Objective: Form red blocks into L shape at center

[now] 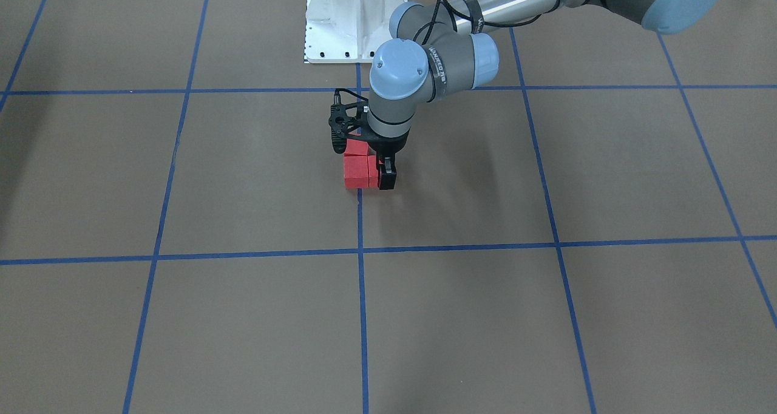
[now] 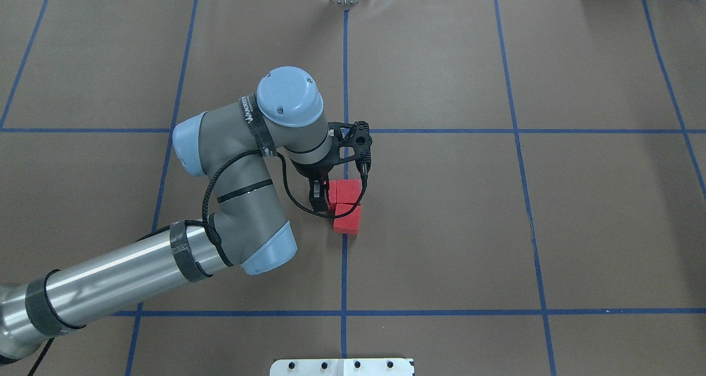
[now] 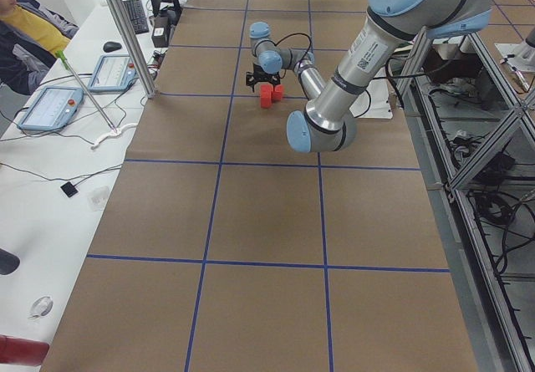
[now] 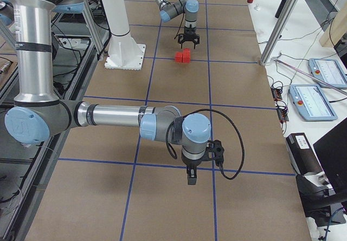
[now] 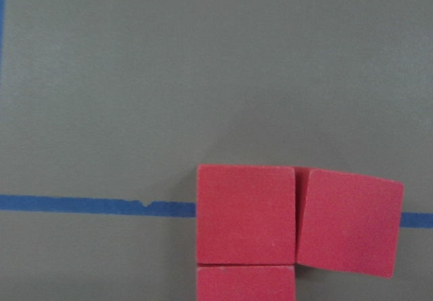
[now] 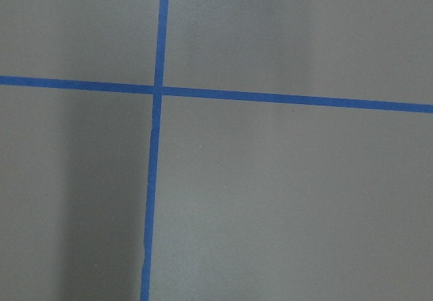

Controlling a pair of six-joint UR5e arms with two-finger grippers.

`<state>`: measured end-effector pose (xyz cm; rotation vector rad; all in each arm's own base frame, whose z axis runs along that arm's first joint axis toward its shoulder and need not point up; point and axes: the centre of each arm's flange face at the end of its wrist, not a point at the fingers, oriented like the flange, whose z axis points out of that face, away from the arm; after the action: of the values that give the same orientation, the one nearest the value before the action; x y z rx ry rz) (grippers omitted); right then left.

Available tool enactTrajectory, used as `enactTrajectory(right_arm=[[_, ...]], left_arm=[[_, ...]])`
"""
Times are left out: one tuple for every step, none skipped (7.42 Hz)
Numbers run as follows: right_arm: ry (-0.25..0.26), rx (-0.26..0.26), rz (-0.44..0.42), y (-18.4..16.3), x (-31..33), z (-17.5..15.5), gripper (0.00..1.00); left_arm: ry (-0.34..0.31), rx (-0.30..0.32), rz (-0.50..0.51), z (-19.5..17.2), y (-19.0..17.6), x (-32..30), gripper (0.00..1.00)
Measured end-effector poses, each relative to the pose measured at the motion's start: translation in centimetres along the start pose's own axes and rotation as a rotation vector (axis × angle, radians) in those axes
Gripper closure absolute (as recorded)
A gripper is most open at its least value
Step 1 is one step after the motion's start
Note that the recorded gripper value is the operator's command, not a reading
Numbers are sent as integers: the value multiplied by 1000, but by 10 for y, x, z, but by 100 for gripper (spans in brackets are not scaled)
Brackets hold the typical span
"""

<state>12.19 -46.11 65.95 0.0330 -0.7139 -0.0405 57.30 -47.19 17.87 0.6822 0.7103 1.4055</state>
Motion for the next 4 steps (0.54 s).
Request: enactTrajectory(right_arm=[[0, -1, 1, 0, 0, 1, 0], [-1, -2, 2, 0, 1, 1, 0], [-1, -3, 3, 0, 1, 2, 0], [-2, -6, 5, 1, 2, 3, 0]], left_arm=[[-27, -7, -30, -11, 23, -21, 1], [-64, -28, -83, -23, 70, -51, 1], [-107, -61, -155, -38, 136, -84, 1], [-134, -99, -246, -53, 213, -113, 0]])
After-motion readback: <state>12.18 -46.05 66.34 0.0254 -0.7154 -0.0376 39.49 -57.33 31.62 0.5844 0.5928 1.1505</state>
